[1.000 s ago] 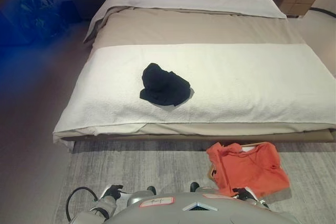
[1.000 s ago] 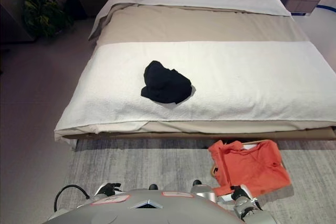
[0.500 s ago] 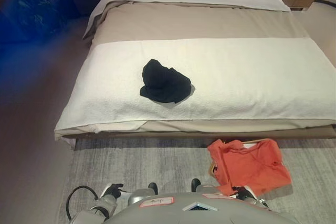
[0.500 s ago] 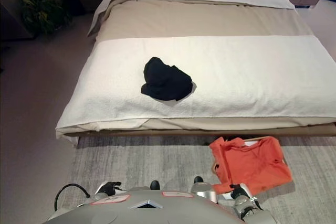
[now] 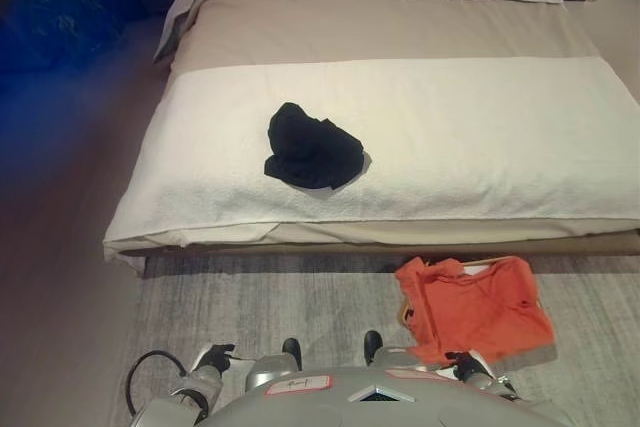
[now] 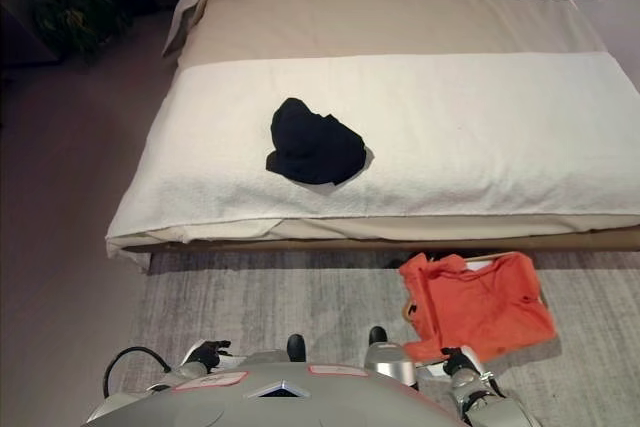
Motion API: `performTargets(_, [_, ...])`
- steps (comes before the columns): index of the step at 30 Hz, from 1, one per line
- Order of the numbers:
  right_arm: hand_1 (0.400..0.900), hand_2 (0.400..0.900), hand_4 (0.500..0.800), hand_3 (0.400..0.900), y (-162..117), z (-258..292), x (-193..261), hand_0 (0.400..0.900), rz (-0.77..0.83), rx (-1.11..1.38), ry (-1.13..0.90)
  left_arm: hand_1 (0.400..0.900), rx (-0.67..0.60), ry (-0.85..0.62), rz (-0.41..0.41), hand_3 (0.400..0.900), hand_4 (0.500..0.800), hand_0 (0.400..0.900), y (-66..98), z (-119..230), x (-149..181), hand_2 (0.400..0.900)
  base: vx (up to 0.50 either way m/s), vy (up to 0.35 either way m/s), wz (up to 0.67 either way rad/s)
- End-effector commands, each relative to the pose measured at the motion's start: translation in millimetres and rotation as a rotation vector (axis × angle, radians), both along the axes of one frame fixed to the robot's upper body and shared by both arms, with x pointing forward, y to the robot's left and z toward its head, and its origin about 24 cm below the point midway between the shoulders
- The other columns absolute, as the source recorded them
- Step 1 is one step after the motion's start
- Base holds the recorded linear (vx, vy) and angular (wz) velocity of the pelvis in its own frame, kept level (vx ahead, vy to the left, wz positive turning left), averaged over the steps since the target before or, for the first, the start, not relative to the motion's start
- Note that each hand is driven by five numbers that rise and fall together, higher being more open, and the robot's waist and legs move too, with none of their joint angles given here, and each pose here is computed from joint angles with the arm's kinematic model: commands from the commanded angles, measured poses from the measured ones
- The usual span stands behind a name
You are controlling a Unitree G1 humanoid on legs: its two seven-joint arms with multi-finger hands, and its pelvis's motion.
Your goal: Put the clothes on the bed into the basket.
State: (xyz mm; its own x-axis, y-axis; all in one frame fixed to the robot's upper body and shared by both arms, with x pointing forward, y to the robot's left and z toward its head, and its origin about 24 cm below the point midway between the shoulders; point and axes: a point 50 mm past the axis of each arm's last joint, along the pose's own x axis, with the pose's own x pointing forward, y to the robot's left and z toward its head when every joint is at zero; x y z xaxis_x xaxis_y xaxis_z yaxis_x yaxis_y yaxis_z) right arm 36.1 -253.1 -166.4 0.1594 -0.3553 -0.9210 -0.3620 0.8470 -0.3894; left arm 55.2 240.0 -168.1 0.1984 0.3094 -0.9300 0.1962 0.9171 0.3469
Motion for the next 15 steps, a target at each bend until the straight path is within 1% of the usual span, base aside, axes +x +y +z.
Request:
performTargets(1, [0.900, 0.900, 0.800, 0.900, -34.4, 11.8, 7.4, 0.900, -0.041, -0.097, -0.017, 0.900, 0.055, -0.012, 0.094, 0.900, 0.800, 0.900, 23.1, 6.6, 3.2, 0.900, -0.042, -0.270, 0.04])
performTargets(4, [0.900, 0.900, 0.800, 0.900, -50.8, 19.0, 13.8, 0.900, -0.041, -0.134, -0.025, 0.900, 0.048, -0.007, 0.131, 0.900, 0.800, 0.900, 24.2, 6.5, -0.1, 0.900, -0.008, -0.158, -0.30])
performTargets(7, [0.900, 0.900, 0.800, 0.900, -56.5, 21.1, 11.1, 0.900, -0.049, -0.147, -0.018, 0.900, 0.040, 0.031, 0.155, 0.900, 0.800, 0.900, 24.7, 5.0, -14.9, 0.900, 0.229, 0.002, -0.47])
performTargets(9, [0.900, 0.900, 0.800, 0.900, -53.0, 19.2, 7.8, 0.900, -0.044, -0.138, -0.009, 0.900, 0.038, 0.042, 0.142, 0.900, 0.800, 0.900, 22.8, 4.1, -18.0, 0.900, 0.396, 0.068, -0.41])
performTargets(11, [0.900, 0.900, 0.800, 0.900, -56.1, 20.5, 5.9, 0.900, -0.039, -0.148, -0.008, 0.900, 0.037, 0.041, 0.134, 0.900, 0.800, 0.900, 22.3, 4.0, -18.0, 0.900, 0.374, 0.042, -0.44])
performTargets(13, [0.900, 0.900, 0.800, 0.900, -54.3, 19.7, 5.5, 0.900, -0.041, -0.148, -0.013, 0.900, 0.035, 0.042, 0.126, 0.900, 0.800, 0.900, 18.9, 2.9, -19.1, 0.900, 0.307, 0.061, -0.17])
performTargets(15, [0.900, 0.900, 0.800, 0.900, -48.0, 16.9, 4.8, 0.900, -0.037, -0.130, -0.008, 0.900, 0.027, 0.049, 0.136, 0.900, 0.800, 0.900, 16.2, 1.9, -22.5, 0.900, 0.306, 0.112, -0.17])
